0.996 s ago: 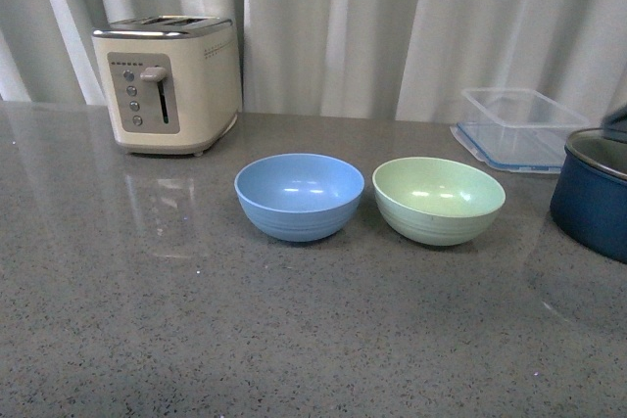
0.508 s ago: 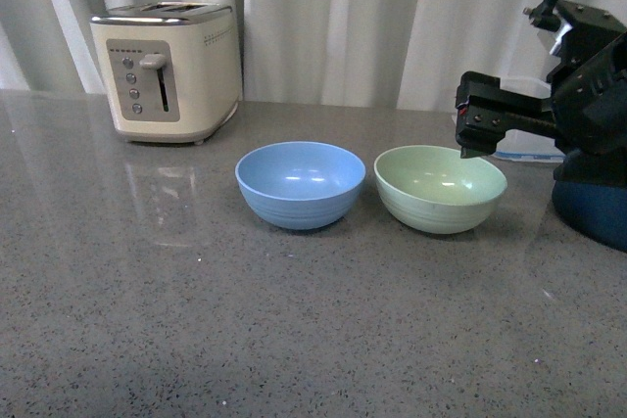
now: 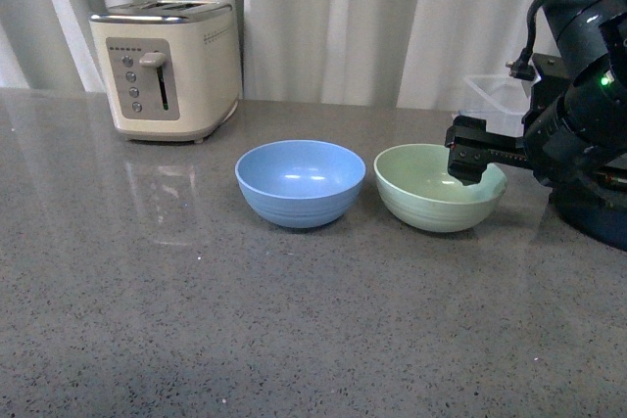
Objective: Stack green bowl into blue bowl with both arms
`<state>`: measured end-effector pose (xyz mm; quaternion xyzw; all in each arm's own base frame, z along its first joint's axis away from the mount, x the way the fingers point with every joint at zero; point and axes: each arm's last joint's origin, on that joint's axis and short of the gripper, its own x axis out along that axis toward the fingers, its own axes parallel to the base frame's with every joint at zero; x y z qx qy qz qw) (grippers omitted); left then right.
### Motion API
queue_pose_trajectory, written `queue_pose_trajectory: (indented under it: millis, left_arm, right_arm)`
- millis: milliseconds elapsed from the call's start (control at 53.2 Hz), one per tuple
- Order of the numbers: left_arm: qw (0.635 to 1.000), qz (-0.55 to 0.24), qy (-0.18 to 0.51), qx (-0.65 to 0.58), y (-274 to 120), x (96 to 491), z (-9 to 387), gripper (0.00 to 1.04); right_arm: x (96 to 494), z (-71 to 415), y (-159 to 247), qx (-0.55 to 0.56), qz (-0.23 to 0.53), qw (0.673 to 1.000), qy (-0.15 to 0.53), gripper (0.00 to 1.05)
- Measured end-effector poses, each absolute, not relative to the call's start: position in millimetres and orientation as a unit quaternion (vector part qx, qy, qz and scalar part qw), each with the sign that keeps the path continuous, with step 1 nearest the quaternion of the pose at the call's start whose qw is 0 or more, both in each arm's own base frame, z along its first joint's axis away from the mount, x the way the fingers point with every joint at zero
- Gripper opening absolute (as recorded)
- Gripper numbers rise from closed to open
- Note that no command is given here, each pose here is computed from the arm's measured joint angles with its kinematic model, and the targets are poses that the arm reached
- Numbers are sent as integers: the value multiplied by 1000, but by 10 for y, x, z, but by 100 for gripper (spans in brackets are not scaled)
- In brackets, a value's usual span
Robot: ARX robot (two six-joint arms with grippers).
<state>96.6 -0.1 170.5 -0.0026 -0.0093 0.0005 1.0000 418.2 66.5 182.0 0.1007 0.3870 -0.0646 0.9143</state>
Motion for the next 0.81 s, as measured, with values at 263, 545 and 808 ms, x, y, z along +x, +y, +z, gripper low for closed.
queue_pose_trajectory:
  millis: [263, 545, 808]
  left_arm:
    - [1000, 1, -9, -3, -1, 966, 1705, 98]
    - [1000, 1, -9, -3, -1, 966, 1705, 98]
    - [1000, 1, -9, -3, -1, 966, 1705, 98]
  right_arm:
    - [4243, 1722, 617, 108, -80, 908, 396, 51]
    - [4249, 1732, 616, 118, -82, 908, 394, 12]
    - [4178, 2108, 637, 129, -63, 924, 354, 1]
